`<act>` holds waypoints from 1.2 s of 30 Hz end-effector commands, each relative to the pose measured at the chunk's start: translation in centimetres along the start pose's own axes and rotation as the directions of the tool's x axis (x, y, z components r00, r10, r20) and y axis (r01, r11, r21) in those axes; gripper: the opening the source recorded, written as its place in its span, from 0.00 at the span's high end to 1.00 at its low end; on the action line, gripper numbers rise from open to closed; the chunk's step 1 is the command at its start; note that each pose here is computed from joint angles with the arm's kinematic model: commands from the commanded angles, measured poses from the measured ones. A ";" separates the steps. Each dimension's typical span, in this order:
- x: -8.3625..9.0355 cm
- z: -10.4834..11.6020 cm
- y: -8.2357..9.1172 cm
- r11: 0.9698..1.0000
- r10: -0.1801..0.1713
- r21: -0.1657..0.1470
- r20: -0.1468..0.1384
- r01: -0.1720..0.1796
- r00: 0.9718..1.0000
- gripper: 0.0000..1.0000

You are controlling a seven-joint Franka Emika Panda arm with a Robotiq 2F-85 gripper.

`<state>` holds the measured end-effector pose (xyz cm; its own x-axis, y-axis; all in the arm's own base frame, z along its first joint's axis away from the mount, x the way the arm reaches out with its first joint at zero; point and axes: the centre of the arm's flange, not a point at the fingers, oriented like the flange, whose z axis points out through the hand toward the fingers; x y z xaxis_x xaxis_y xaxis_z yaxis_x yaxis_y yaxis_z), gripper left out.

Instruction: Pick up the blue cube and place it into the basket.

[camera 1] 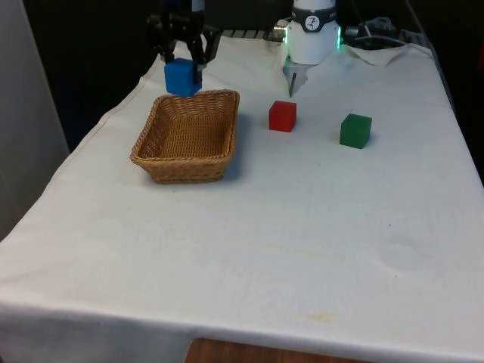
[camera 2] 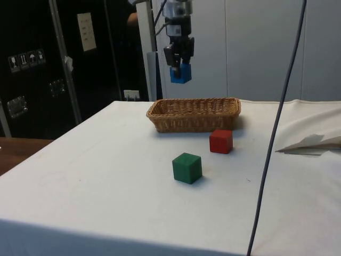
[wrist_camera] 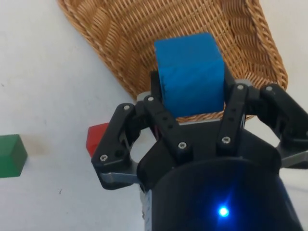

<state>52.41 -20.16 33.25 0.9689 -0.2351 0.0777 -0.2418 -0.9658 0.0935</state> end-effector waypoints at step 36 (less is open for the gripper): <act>-2.0 5.1 1.6 1.000 -0.021 -0.008 0.034 0.021 0.999 0.98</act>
<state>50.54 -21.89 27.98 0.9740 -0.2244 0.0321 -0.2266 -0.9676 0.1116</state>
